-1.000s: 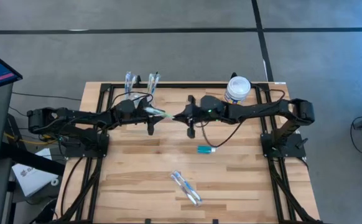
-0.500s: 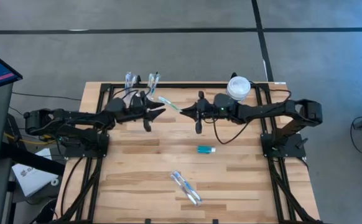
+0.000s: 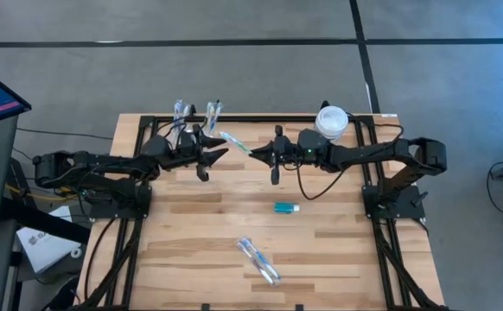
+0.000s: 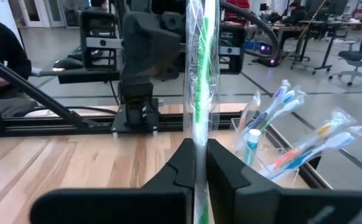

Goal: Pick & Place toothbrushing station
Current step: Put the green toothbrush into the transparent organizer

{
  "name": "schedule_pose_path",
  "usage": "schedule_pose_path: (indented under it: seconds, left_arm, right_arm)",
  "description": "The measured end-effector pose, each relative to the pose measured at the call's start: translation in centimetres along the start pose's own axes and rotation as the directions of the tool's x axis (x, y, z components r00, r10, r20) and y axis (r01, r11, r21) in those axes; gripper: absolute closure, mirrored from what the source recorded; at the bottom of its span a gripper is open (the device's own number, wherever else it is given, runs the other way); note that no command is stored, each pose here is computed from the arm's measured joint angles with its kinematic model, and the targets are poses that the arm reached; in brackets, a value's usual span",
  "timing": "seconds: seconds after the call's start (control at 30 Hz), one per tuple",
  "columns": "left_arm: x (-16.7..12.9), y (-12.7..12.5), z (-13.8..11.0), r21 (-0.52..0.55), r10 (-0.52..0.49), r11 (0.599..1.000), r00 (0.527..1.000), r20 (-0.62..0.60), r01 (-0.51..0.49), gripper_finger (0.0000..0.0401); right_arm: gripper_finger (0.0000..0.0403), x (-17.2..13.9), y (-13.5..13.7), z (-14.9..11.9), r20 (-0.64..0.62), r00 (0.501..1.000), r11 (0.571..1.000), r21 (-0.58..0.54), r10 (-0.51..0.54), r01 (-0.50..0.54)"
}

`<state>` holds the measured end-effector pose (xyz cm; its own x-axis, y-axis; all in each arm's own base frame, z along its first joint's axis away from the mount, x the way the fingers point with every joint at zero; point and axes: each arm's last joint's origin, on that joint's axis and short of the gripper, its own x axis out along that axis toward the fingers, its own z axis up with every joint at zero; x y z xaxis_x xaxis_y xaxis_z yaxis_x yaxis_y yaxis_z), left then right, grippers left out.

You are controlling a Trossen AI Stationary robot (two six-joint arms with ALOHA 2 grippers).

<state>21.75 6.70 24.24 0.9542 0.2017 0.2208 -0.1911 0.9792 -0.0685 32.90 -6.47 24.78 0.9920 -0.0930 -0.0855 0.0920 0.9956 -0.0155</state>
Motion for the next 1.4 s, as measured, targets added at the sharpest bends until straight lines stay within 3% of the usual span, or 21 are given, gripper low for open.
schedule_pose_path:
  seconds: [0.27, 0.53, 1.1, 1.4]
  left_arm:
    - [0.0, -0.1, 0.5, 0.012, -0.014, 1.0, 0.999, 0.051, 0.014, 0.0202]
    - [0.6, -0.1, 0.9, 0.02, -0.018, 1.0, 0.992, 0.124, 0.016, 0.0186]
    - [3.5, 0.3, 0.7, 0.018, -0.011, 1.0, 0.994, 0.105, 0.009, 0.0202]
    - [3.5, 0.3, 0.6, 0.018, -0.008, 1.0, 0.994, 0.109, 0.006, 0.0294]
  right_arm:
    - [0.0393, 0.0, 0.0, 0.1, 0.005, 1.0, 1.0, -0.001, -0.001, 0.001]
    - [0.0391, 0.0, 0.0, 0.1, 0.011, 1.0, 1.0, 0.006, -0.001, 0.001]
    - [0.0389, 0.0, 0.2, 0.1, 0.011, 1.0, 1.0, -0.002, 0.005, -0.005]
    - [0.0386, 0.0, 0.2, 0.0, 0.001, 1.0, 1.0, -0.001, 0.005, -0.005]
